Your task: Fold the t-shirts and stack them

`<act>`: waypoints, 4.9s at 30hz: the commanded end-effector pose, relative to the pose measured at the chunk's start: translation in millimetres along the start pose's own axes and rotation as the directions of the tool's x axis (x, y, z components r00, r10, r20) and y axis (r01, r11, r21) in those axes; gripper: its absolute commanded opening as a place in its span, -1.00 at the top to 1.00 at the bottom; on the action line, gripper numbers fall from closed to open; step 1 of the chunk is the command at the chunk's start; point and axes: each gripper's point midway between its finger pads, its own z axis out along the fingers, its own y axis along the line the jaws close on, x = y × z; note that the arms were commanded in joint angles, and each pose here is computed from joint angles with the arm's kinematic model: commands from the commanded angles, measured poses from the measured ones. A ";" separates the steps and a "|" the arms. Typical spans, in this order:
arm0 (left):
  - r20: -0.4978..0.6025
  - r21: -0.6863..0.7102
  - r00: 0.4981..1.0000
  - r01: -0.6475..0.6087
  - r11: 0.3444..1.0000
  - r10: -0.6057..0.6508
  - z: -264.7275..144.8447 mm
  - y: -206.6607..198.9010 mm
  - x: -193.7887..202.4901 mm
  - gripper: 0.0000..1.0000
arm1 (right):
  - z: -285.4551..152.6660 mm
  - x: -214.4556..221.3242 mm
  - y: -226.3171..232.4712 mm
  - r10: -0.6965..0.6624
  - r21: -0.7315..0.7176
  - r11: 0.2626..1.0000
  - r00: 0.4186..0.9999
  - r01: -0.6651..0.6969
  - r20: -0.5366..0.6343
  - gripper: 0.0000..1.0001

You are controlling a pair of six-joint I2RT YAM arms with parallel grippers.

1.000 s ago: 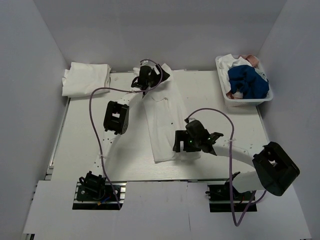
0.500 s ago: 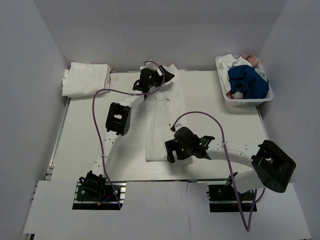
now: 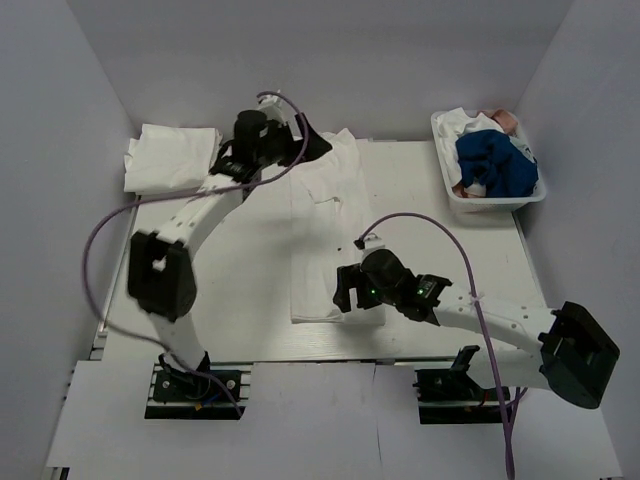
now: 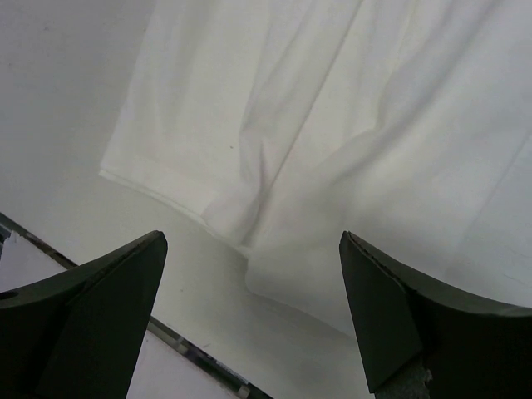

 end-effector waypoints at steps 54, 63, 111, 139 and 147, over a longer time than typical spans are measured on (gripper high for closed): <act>-0.636 -0.322 0.706 0.125 0.938 -0.313 -208.6 45.3 355.3 1.00 | -16.6 86.3 -64.7 0.338 0.097 0.941 0.923 -0.325 -0.185 0.87; -0.549 -0.197 0.812 0.108 0.974 -0.201 -193.2 15.8 307.8 1.00 | -20.0 27.5 -60.9 0.287 0.072 0.956 0.958 -0.286 0.000 1.00; -0.114 -0.485 0.990 0.014 0.874 -0.079 20.3 151.6 75.6 -0.31 | 131.3 -273.0 -159.2 0.079 0.108 0.986 0.927 -0.127 0.367 0.69; -0.326 -0.320 0.912 0.141 0.937 -0.249 -93.4 102.0 214.3 -0.94 | 57.5 -104.3 -159.0 0.346 0.178 0.911 0.924 -0.372 0.162 -0.81; -0.321 -0.405 0.896 0.163 0.900 -0.307 -86.7 123.9 230.5 -0.56 | 66.9 -81.0 -156.3 0.405 0.099 0.904 0.907 -0.417 0.119 -0.81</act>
